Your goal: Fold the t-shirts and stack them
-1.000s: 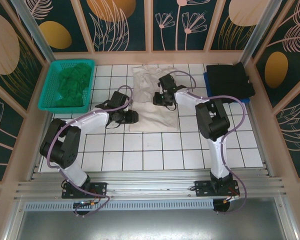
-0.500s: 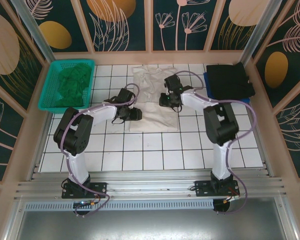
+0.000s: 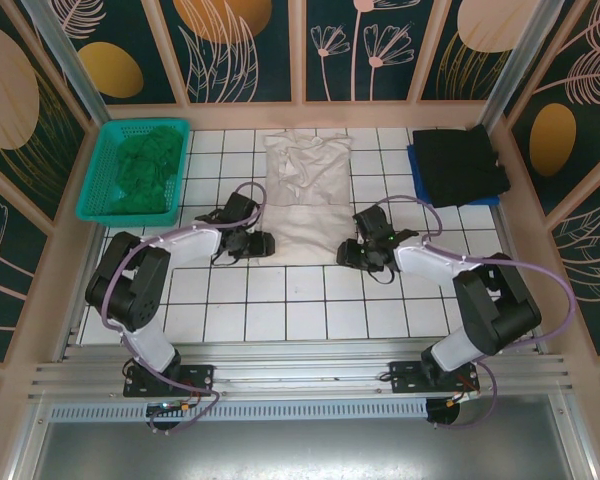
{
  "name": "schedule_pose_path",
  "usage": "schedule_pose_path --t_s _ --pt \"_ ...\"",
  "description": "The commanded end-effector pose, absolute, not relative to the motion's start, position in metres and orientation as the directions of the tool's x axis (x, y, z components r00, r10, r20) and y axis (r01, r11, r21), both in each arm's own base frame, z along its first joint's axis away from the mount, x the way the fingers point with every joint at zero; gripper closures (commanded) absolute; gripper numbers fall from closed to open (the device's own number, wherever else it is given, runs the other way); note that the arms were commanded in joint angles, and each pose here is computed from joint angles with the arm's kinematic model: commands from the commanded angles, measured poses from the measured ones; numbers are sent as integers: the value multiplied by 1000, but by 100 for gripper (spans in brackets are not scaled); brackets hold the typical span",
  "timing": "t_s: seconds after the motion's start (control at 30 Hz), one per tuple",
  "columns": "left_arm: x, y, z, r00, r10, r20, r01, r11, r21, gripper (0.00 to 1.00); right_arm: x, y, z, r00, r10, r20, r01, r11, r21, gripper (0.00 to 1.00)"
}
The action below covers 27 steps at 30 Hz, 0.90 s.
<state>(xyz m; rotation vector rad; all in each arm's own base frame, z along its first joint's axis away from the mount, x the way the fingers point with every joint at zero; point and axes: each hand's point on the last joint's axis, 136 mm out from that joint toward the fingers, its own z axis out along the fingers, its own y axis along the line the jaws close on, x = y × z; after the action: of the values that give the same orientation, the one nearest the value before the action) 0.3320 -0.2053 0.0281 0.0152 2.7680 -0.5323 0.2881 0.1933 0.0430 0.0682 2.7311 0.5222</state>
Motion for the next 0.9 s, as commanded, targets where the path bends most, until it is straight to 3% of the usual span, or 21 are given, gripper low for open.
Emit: schedule_pose_path --t_s 0.0,0.23,0.33,0.4,0.6,0.7,0.87 --pt "319 -214 23 -958 -72 -278 53 907 -417 46 295 206 45 -924 150 -351 -21 898 439 54" --pt "320 -232 22 -957 -72 -280 76 872 -483 46 302 202 29 -928 153 -341 -4 908 419 54" --pt "320 -238 15 -963 -66 -262 78 861 -502 52 302 199 24 -931 149 -333 1 914 406 54" --pt "318 -237 12 -965 -63 -256 76 864 -498 61 302 197 21 -932 145 -331 1 917 399 56" --pt "320 -225 18 -958 -53 -283 79 898 -434 98 298 178 22 -935 147 -324 23 933 358 89" --pt "320 -222 22 -956 -43 -289 86 905 -418 100 295 169 33 -933 130 -336 11 942 335 100" --pt "315 -217 34 -952 -29 -304 101 909 -403 100 281 158 45 -946 66 -316 -27 960 280 100"
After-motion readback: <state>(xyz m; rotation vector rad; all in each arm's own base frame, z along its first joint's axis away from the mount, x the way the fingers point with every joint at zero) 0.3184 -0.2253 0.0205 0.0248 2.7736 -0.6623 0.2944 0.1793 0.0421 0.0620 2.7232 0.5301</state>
